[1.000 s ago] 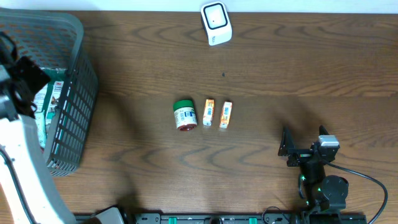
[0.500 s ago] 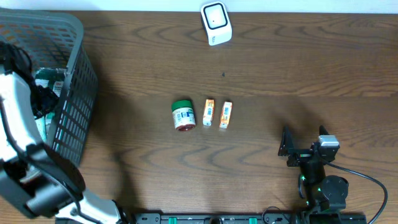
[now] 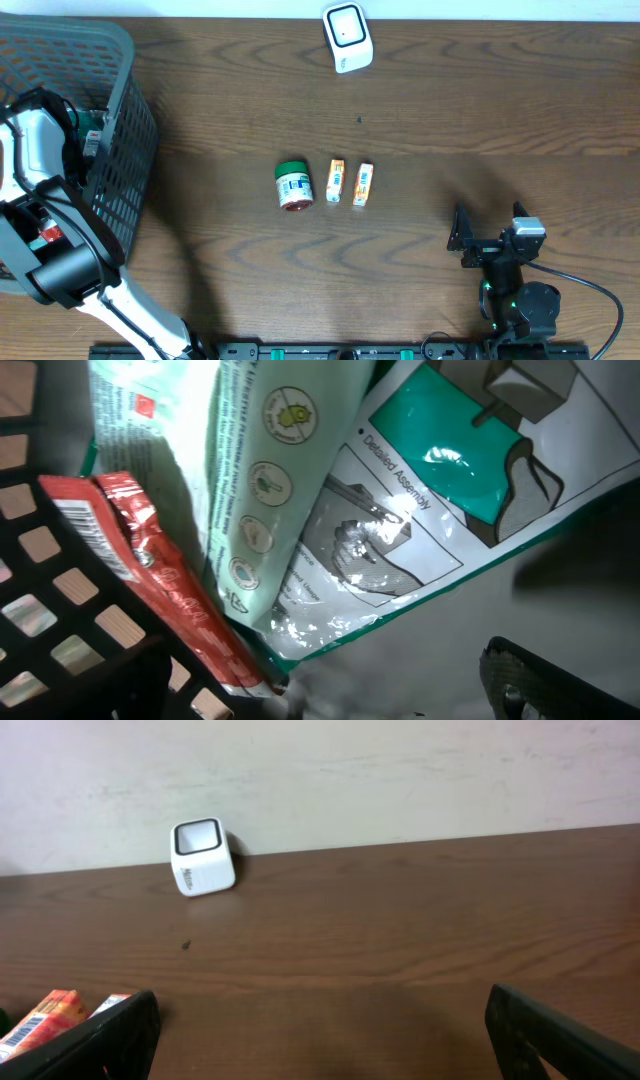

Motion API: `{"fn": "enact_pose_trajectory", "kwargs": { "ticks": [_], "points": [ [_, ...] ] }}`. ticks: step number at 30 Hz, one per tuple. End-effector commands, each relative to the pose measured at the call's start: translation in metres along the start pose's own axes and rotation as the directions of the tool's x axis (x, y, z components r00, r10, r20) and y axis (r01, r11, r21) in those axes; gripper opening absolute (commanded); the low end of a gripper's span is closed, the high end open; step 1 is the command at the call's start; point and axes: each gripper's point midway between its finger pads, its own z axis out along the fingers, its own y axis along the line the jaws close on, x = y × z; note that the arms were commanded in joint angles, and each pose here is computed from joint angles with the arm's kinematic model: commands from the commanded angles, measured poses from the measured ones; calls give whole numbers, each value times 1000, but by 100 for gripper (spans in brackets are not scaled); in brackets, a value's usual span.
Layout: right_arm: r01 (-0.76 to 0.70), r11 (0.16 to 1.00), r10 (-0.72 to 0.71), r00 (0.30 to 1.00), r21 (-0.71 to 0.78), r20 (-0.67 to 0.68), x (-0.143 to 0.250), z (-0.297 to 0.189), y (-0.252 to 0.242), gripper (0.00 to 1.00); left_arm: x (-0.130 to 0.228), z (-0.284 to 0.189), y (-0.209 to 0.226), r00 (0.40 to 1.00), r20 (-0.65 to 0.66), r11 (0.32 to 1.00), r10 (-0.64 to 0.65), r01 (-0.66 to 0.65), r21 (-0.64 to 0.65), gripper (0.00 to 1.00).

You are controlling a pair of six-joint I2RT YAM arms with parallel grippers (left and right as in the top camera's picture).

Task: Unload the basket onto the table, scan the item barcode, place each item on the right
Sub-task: 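Reach the left gripper into the basket and grasp the green wipes packs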

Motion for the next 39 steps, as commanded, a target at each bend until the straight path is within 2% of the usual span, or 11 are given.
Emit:
{"fn": "enact_pose_trajectory", "kwargs": {
  "ticks": [1, 6, 10, 18, 28, 34, 39],
  "points": [
    [-14, 1000, 14, 1000, -12, -3, 1, 0, 3, 99, 4, 3, -1, 999, -17, 999, 37, -37, 11, 99],
    [-14, 1000, 14, 1000, -12, -3, 1, 0, 3, 99, 11, 8, 0, 999, -38, 1000, 31, -31, -3, 99],
    [-14, 1000, 14, 1000, -12, -3, 1, 0, 3, 99, 14, 14, 21, 997, -31, 988, -64, 59, -140, 99],
    [-14, 1000, 14, 1000, -12, -3, 1, 0, 3, 99, 9, 18, 30, 995, 7, 974, -101, 100, -203, 99],
    [-14, 1000, 14, 1000, -12, -3, 1, 0, 3, 99, 7, 23, 27, 990, 22, 973, -142, 144, -180, 100],
    [-14, 1000, 14, 1000, -12, -3, 1, 0, 3, 99, 7, 25, -3, 1000, -14, 1000, 19, -19, -4, 98],
    [-14, 1000, 14, 1000, -12, -3, 1, 0, 3, 99, 10, 27, -6, 999, -22, 999, 43, -43, 17, 98]
  ]
}}
